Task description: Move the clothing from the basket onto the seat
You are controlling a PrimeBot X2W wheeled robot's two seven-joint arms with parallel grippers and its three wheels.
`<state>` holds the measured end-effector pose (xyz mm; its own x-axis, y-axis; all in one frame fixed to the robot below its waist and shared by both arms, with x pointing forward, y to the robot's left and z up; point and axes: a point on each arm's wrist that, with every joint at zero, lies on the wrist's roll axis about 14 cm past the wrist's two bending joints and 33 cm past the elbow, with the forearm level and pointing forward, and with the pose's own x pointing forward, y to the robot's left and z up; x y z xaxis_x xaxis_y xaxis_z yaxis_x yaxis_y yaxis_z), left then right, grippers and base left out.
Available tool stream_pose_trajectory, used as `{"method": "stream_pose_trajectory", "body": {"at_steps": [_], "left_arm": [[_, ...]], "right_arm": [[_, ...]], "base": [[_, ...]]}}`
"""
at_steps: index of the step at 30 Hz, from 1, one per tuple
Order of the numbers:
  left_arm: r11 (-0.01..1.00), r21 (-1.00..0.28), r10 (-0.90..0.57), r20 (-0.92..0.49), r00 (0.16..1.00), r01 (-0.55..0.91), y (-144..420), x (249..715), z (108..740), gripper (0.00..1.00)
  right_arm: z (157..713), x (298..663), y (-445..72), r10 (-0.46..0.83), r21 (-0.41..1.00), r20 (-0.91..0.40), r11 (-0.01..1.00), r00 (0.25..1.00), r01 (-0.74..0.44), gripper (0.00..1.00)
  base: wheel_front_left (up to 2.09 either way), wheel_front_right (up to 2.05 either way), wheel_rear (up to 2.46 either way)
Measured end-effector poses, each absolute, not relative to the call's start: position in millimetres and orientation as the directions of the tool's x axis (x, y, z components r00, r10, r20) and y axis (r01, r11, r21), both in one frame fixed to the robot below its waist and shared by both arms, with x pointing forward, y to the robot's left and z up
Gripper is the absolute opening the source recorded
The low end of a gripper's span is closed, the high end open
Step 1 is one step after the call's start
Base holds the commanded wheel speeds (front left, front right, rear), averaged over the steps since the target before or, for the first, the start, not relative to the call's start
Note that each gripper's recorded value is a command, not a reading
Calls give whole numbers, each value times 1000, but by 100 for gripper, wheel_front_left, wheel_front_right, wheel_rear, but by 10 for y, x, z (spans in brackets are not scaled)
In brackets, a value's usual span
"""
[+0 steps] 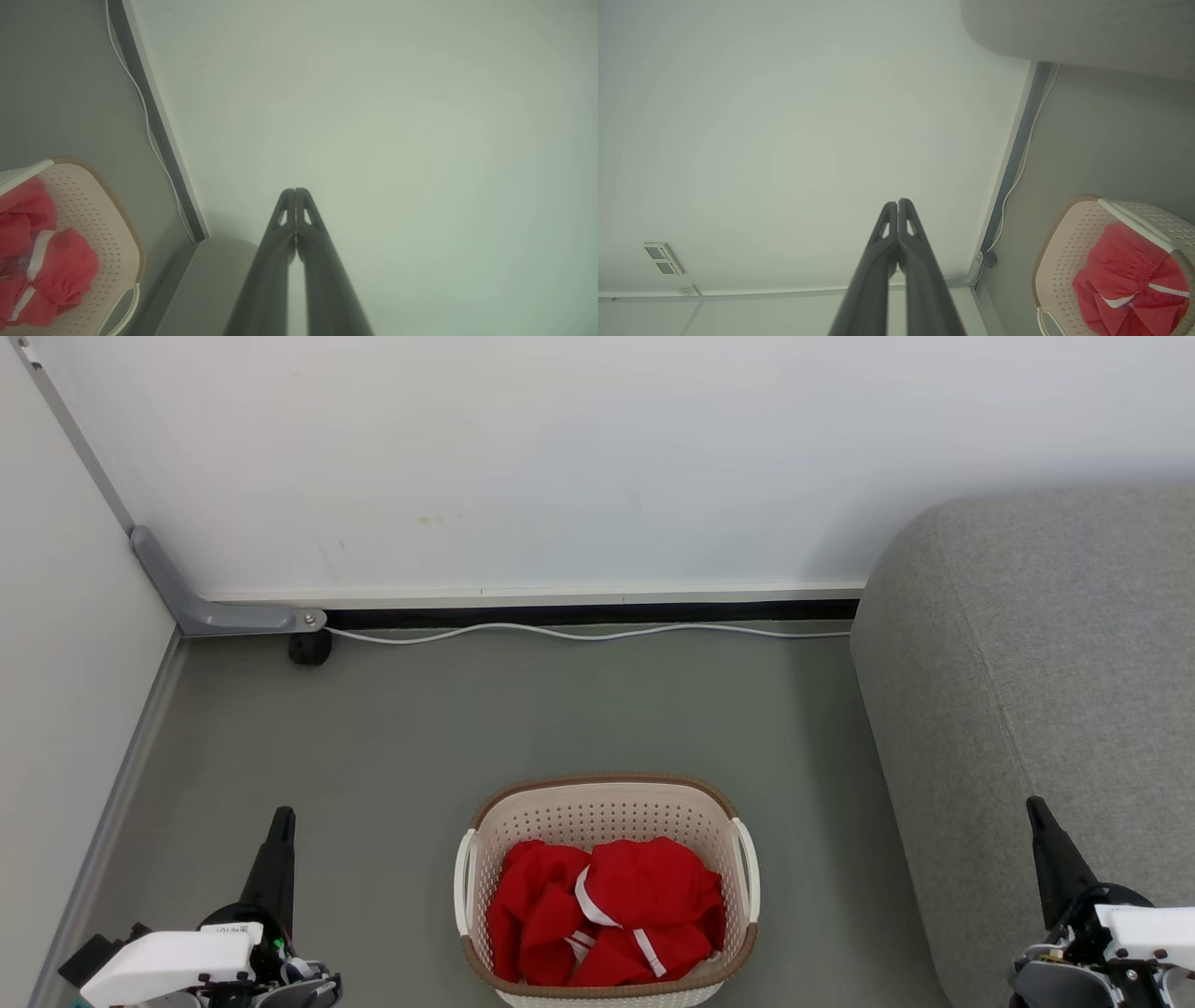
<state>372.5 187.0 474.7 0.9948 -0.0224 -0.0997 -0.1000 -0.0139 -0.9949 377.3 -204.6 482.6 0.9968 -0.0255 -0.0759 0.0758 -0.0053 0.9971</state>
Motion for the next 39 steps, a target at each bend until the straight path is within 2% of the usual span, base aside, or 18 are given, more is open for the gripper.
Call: {"method": "stream_pose_trajectory", "body": {"at_steps": [39], "left_arm": [[-14, -995, -22, -100, 995, -100, 1870, 3725, 4746, 0]], "right_arm": [[4826, 3773, -2046, -25, 997, -76, -5, 997, 76, 0]], "base": [[0, 0, 0]]}}
